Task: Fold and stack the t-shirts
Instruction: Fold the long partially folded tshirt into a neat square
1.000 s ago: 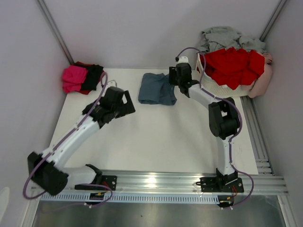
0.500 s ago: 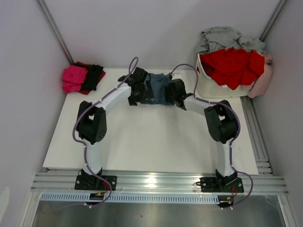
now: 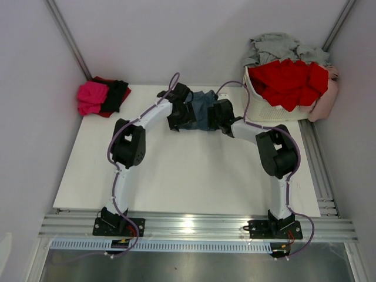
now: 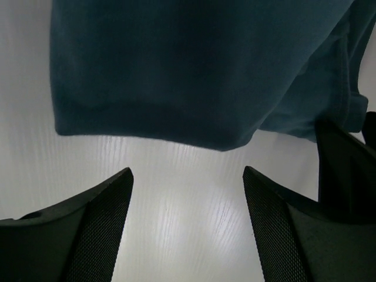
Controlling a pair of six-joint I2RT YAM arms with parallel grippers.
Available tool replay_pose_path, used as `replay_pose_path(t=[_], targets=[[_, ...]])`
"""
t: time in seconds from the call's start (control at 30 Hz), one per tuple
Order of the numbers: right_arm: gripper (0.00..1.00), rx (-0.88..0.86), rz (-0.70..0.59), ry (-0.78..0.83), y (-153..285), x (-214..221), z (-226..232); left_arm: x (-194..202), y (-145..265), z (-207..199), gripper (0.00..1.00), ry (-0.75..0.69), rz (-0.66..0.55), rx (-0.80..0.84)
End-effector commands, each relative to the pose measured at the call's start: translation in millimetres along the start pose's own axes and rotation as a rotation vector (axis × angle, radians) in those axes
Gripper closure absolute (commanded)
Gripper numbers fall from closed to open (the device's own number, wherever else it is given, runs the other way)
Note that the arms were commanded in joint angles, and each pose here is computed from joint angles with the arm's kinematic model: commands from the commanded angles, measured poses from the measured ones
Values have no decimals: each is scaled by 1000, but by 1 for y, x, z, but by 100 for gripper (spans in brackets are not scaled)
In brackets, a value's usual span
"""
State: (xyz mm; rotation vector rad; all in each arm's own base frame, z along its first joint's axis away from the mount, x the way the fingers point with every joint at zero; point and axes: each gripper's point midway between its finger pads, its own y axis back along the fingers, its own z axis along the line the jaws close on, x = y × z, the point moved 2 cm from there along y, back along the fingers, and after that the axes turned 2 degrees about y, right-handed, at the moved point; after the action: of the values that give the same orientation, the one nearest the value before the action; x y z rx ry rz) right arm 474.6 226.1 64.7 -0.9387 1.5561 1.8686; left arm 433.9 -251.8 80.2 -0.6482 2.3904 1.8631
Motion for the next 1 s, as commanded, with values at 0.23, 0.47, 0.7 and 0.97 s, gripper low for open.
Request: replay_pose_path(t=[0.23,0.47,0.7,0.97], targets=[[46,-92,-88,-41,2,-38,18,-43,6,-30,22,11,-103,93],[49,-129,-82,-61,4,-39,23,-50,-15,-29,53,26,-71,113],[50,-142,-61,-64,4,-32,26,-47,-30,-30,68,26,-40,121],[53,-141,-36,-73,-2,-25,25,-39,-33,-32,85,12,-1,142]])
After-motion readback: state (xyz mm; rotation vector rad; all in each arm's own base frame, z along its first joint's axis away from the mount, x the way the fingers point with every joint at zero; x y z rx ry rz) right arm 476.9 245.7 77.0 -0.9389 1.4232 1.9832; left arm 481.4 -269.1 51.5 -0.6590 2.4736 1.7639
